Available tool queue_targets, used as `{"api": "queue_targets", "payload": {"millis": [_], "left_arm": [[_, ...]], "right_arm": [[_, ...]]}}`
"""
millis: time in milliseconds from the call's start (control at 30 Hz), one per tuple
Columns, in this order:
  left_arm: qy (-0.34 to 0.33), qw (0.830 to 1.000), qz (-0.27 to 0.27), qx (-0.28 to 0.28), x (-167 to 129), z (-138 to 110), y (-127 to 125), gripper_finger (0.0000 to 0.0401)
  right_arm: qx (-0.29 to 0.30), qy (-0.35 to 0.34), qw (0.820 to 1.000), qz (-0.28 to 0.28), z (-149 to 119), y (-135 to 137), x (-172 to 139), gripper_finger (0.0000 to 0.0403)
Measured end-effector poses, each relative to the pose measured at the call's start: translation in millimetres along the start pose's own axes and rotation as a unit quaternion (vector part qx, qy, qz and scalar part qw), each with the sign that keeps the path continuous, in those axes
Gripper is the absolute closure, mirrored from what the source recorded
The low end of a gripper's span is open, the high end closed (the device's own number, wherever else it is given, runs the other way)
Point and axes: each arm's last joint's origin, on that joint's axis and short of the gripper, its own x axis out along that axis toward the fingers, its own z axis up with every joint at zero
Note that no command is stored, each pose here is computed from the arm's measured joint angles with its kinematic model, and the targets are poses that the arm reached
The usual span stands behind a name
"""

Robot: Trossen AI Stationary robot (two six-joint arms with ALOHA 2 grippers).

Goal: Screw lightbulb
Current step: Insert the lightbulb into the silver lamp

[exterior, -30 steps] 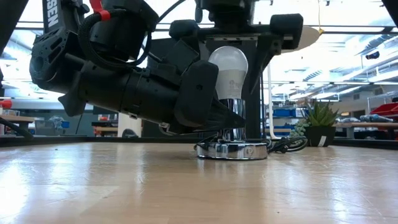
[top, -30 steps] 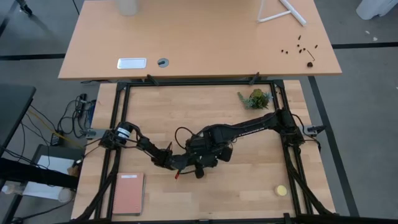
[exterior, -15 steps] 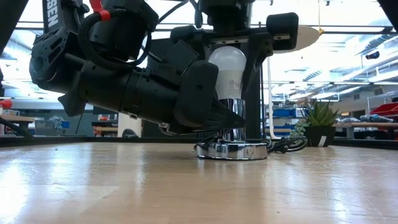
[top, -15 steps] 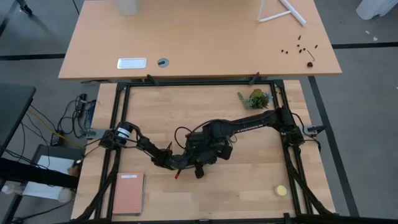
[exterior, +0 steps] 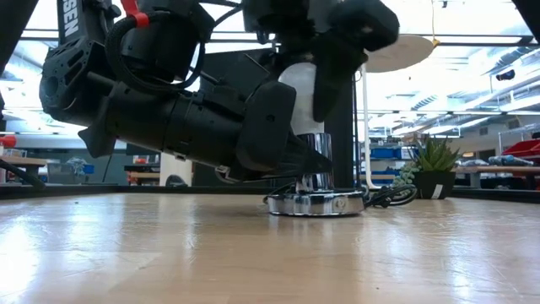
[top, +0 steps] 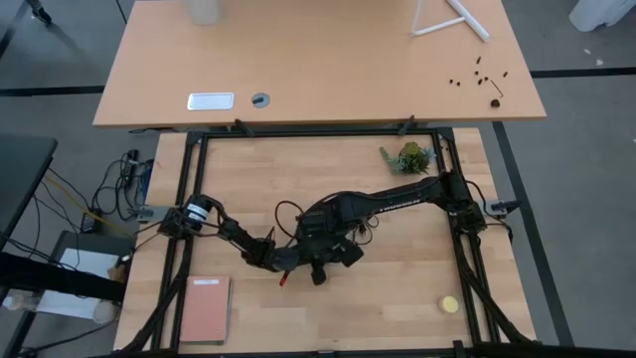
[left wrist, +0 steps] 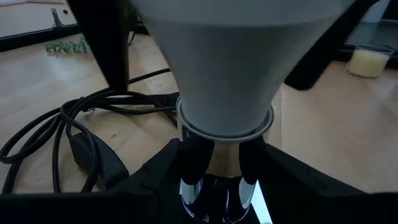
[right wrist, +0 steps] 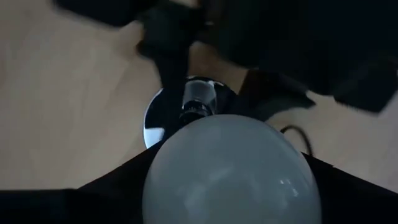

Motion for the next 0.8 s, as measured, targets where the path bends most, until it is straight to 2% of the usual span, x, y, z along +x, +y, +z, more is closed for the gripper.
{"api": "queue_targets", "payload": {"millis": [100, 233, 367, 433, 500, 567, 667, 800], "left_arm": [[-0.001, 1.000, 0.000, -0.003, 0.0, 0.3, -0.1, 0.0217], [-0.003, 1.000, -0.003, -0.007, 0.0, 0.8, -0.3, 0.0217], [-0.002, 1.000, -0.004, -0.004, 0.0, 0.7, -0.3, 0.0217], [0.000, 1.000, -0.003, 0.003, 0.0, 0.2, -0.2, 0.0217], [0.000, 1.000, -0.003, 0.004, 0.1, 0.2, -0.1, 0.0217], [0.000, 1.000, -0.002, 0.004, 0.1, 0.2, -0.1, 0.0217], [0.000, 1.000, -0.002, 0.004, 0.1, 0.2, -0.1, 0.0217], [-0.001, 1.000, -0.002, 0.002, 0.1, 0.4, -0.1, 0.0217]], "right_arm": [[0.099, -0.001, 0.995, -0.003, 0.5, 0.2, 0.0, 0.0139], [0.224, 0.000, 0.974, -0.008, 0.8, 1.3, 0.1, 0.0140], [0.373, 0.004, 0.928, -0.017, 0.0, 2.0, 0.1, 0.0121], [0.420, 0.009, 0.908, -0.016, -0.7, 3.0, 0.1, 0.0116], [0.431, 0.011, 0.902, -0.016, -0.1, 5.4, 0.2, 0.0117], [0.423, 0.011, 0.906, -0.015, 0.8, 7.6, 0.3, 0.0120], [0.383, 0.012, 0.923, -0.015, 0.9, 7.9, 0.3, 0.0119], [0.300, 0.015, 0.954, -0.014, 0.5, 8.1, 0.3, 0.0104]]}}
